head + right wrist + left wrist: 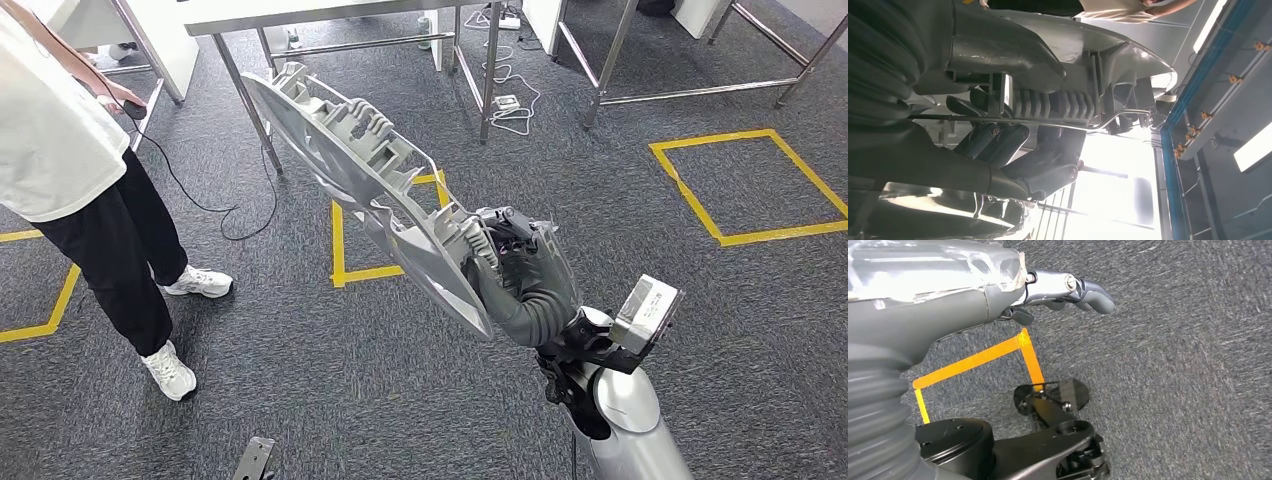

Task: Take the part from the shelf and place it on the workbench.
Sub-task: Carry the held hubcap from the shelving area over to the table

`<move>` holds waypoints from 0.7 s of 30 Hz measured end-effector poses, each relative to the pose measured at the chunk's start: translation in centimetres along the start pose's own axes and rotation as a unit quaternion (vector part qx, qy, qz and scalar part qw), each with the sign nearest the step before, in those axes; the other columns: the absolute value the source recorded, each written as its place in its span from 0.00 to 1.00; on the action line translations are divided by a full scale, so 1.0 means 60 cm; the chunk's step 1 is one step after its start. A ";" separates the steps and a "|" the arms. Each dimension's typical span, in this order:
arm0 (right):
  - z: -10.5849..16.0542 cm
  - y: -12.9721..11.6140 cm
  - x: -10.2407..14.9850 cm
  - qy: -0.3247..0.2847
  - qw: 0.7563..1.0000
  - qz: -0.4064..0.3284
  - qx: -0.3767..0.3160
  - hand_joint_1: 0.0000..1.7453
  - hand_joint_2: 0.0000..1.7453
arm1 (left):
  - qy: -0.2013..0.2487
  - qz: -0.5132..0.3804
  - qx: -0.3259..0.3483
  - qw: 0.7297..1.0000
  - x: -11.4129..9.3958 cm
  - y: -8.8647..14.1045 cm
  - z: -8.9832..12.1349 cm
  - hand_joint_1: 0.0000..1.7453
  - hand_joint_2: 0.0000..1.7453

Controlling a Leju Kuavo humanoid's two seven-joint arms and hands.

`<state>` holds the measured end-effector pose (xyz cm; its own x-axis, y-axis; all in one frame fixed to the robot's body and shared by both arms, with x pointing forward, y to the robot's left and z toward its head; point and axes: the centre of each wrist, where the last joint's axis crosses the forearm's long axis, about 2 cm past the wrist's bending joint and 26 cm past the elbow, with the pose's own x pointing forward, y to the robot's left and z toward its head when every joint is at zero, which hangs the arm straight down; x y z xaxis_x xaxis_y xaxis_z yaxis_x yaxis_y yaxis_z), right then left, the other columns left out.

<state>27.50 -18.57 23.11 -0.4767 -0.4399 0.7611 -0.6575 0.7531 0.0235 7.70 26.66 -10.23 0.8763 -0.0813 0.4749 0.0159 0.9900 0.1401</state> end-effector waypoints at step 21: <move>0.000 -0.001 0.001 -0.001 1.000 0.001 0.000 1.00 1.00 | -0.002 0.001 -0.001 1.000 0.003 -0.002 -0.001 0.00 1.00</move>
<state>27.54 -18.64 23.14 -0.4790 -0.4388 0.7603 -0.6568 0.7538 0.0213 7.90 26.56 -10.19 0.8742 -0.0808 0.4788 0.0156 0.9902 0.1386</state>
